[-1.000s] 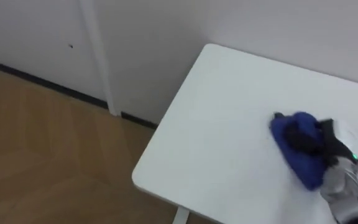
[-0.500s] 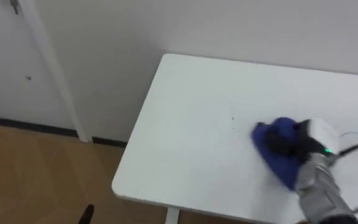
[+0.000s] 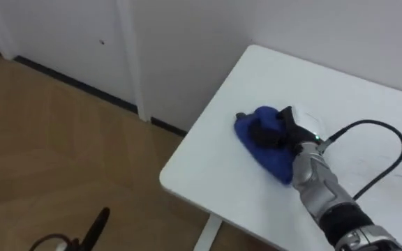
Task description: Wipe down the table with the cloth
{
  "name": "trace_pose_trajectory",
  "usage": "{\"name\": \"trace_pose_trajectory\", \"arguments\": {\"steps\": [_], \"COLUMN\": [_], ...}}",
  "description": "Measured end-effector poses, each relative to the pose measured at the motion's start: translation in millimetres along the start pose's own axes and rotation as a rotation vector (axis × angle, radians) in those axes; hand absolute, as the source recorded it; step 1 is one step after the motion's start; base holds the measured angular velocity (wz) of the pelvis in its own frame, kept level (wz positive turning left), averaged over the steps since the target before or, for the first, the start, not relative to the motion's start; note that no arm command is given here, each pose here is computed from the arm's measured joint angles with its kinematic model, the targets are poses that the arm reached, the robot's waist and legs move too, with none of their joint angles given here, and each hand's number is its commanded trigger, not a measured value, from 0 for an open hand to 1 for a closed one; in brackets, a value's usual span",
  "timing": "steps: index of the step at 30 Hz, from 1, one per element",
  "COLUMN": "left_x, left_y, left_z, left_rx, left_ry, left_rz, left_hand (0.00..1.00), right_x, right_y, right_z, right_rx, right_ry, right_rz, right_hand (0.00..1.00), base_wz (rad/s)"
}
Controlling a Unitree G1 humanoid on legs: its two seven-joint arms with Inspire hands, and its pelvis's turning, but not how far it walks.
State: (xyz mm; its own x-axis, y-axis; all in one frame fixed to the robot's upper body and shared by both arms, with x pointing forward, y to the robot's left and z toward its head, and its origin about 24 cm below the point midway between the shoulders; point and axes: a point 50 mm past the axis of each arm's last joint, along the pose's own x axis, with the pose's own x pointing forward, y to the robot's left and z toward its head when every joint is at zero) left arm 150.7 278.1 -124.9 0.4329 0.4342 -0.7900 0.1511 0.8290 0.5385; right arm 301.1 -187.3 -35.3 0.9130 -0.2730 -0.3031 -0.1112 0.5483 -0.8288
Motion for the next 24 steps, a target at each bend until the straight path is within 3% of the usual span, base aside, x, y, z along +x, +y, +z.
{"name": "trace_pose_trajectory", "arguments": {"steps": [3,6,10,13,18,20,24], "left_x": [2.0,2.4,-2.8,-4.5,-8.3,-8.7,-13.0], "left_y": [16.6,20.9,-12.5,-20.8,-35.8,-31.7,-33.3], "left_z": [3.8,5.2,-7.1,-12.3,-20.6,-30.9,-50.6], "left_rx": [0.001,-0.014,-0.085,-0.114,-0.136,-0.152,-0.198], "left_ry": [-0.011,-0.011,0.029,0.052,0.082,0.11,0.177], "left_rz": [0.049,0.079,-0.006,-0.025,-0.06,-0.043,-0.032], "left_hand": [0.0,0.0,0.0,0.0,0.0,0.0,0.0], "right_x": [-0.9,-0.3,-10.8,-9.4,-0.9,-2.1,-1.0], "right_y": [2.0,-1.0,-6.4,-11.7,-18.0,-13.5,-16.5], "right_z": [-6.9,-8.9,-44.0,-47.4,-9.4,9.5,15.9], "right_rx": [0.021,0.023,-0.038,-0.044,-0.084,-0.129,-0.12], "right_ry": [0.022,0.02,0.065,0.095,0.006,-0.061,-0.101], "right_rz": [0.01,0.001,-0.029,-0.046,-0.007,0.004,-0.018], "right_hand": [1.0,1.0,1.0,1.0,1.0,1.0,1.0], "base_wz": [-0.06,-0.09,0.32,-0.15,-0.76,-0.78,0.11]}}
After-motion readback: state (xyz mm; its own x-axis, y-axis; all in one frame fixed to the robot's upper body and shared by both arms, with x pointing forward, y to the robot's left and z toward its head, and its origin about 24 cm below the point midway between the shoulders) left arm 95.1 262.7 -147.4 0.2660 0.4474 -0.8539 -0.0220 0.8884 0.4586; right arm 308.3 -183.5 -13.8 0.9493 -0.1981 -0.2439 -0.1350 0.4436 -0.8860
